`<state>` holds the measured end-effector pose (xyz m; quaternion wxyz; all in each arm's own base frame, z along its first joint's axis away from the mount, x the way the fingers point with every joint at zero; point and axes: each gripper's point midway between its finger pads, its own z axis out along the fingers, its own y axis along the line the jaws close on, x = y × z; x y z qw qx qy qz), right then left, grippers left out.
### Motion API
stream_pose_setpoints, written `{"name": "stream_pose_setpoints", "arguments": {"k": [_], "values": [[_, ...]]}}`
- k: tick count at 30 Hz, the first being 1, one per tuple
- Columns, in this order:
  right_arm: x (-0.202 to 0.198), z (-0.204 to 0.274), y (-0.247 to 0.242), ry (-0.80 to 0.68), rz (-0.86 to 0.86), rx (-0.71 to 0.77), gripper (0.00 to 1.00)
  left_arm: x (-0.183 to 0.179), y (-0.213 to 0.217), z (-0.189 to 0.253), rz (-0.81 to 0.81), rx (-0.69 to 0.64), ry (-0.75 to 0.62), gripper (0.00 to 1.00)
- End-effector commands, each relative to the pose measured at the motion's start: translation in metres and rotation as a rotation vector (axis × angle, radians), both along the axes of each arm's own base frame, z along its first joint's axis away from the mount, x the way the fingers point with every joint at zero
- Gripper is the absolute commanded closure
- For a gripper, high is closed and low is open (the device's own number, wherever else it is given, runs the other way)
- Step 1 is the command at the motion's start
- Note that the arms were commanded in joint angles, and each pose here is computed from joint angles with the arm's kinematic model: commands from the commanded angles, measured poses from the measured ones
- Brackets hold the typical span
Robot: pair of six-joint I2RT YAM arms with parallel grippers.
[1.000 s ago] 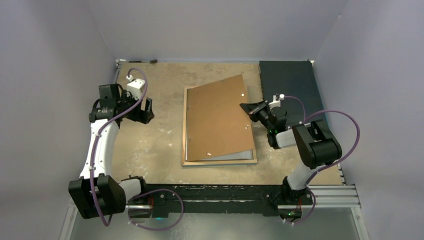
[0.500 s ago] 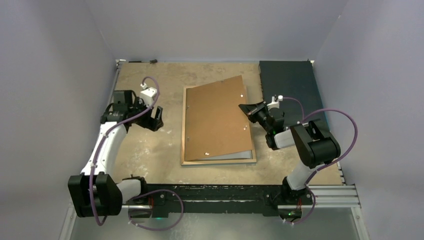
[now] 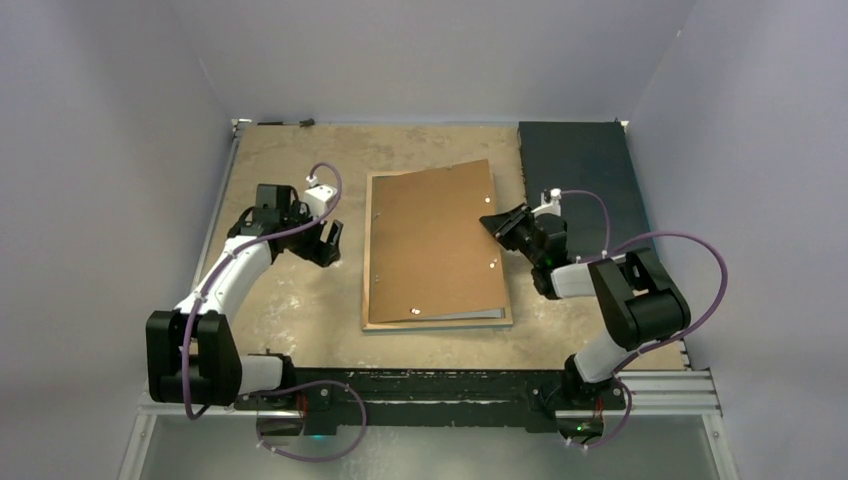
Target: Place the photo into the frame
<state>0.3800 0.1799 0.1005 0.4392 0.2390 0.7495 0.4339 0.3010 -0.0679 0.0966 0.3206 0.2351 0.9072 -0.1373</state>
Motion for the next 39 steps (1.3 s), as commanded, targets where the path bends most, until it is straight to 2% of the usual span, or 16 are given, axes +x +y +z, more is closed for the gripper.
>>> {"name": "stream_pose_setpoints", "arguments": {"k": [1,8,23,30,39], "values": [[0.010,-0.002,-0.003,-0.017,0.012,-0.150,0.75,0.017,-0.001,0.020,0.012,-0.001,-0.087,0.24],[0.019,-0.006,-0.005,-0.022,0.009,-0.227,0.75,0.015,-0.001,0.023,0.011,0.002,-0.098,0.24],[0.021,0.002,0.010,-0.047,-0.078,-0.258,0.81,0.014,-0.003,0.017,0.005,-0.005,-0.088,0.25],[0.014,0.004,0.003,-0.064,-0.127,-0.283,0.80,0.017,-0.004,-0.008,-0.022,0.025,-0.063,0.28],[0.017,0.008,0.006,-0.134,-0.096,-0.328,0.79,0.020,-0.020,-0.047,-0.071,0.052,-0.001,0.33]]}}
